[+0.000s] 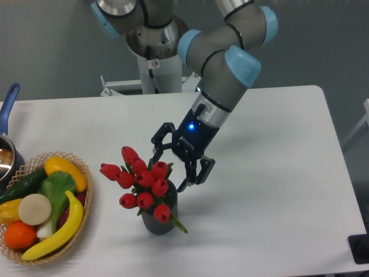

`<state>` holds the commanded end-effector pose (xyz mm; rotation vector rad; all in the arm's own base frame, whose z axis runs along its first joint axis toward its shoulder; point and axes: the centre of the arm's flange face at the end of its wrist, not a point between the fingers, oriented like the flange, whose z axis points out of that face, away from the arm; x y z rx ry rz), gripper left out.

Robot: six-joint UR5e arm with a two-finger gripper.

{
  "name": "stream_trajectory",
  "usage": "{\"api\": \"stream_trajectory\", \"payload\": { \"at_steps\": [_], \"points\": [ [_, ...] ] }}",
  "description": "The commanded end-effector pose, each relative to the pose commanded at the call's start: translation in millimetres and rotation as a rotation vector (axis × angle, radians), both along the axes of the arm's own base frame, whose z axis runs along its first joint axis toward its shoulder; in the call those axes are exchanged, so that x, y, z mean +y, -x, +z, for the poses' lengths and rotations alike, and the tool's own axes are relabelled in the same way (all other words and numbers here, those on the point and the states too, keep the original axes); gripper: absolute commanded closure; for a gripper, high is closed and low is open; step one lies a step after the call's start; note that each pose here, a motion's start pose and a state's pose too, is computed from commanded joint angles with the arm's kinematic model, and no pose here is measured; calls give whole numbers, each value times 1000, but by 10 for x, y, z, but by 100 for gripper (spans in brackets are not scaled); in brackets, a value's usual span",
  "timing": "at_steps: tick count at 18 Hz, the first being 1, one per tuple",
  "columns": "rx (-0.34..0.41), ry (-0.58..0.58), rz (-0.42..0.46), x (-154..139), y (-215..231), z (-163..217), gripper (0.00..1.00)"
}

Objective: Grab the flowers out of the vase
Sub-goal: 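Lower the open gripper around the tulip stems above the grey vase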

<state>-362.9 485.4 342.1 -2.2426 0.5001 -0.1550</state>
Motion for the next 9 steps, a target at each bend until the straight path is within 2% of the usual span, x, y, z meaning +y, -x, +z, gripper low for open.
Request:
{"api": "stream_trajectory", "payload": {
  "at_steps": [9],
  "points": [
    [-17, 5, -35, 230, -62, -121, 0]
  ]
}}
